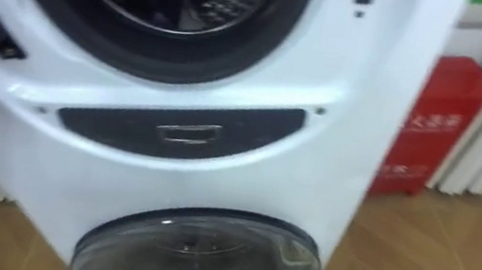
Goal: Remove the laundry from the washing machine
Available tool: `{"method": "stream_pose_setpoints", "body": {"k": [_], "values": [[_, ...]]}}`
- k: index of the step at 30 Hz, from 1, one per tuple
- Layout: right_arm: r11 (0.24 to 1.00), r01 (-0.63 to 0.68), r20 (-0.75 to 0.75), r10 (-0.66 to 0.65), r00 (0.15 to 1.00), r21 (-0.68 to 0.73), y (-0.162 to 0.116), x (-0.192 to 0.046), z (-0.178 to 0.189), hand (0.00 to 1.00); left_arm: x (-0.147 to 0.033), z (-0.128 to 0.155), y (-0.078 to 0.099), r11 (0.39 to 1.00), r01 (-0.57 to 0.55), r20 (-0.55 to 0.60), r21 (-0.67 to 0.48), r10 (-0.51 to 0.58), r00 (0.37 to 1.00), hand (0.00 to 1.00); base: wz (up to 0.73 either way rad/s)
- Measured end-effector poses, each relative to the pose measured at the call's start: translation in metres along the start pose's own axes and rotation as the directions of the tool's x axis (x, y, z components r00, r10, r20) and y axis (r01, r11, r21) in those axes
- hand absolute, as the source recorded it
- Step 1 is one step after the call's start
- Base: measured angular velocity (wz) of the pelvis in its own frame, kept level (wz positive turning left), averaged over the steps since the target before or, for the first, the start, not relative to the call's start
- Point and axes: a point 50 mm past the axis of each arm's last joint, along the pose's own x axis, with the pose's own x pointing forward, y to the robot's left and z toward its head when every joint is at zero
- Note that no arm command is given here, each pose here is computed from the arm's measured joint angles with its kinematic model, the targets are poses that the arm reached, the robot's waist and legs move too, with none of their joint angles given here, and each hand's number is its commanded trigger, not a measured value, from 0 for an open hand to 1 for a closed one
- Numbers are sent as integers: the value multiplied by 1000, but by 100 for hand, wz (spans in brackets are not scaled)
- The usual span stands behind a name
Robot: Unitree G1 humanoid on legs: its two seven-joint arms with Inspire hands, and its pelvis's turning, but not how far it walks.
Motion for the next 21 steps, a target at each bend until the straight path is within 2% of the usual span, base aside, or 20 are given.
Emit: {"method": "stream_pose_setpoints", "body": {"k": [6,10,21], "values": [[1000,1,-52,0,999,17,1,-1,-15,0,-1,-6,-2,999,-8,-16,-34,7,1000,0,24],[999,2,-69,1,998,47,2,-1,-18,0,-3,-16,-3,1000,-5,-48,24,6,999,0,-1],[998,0,-79,5,997,65,3,-2,-22,0,-4,-23,-4,992,21,-72,127,-11,997,0,-2]]}}
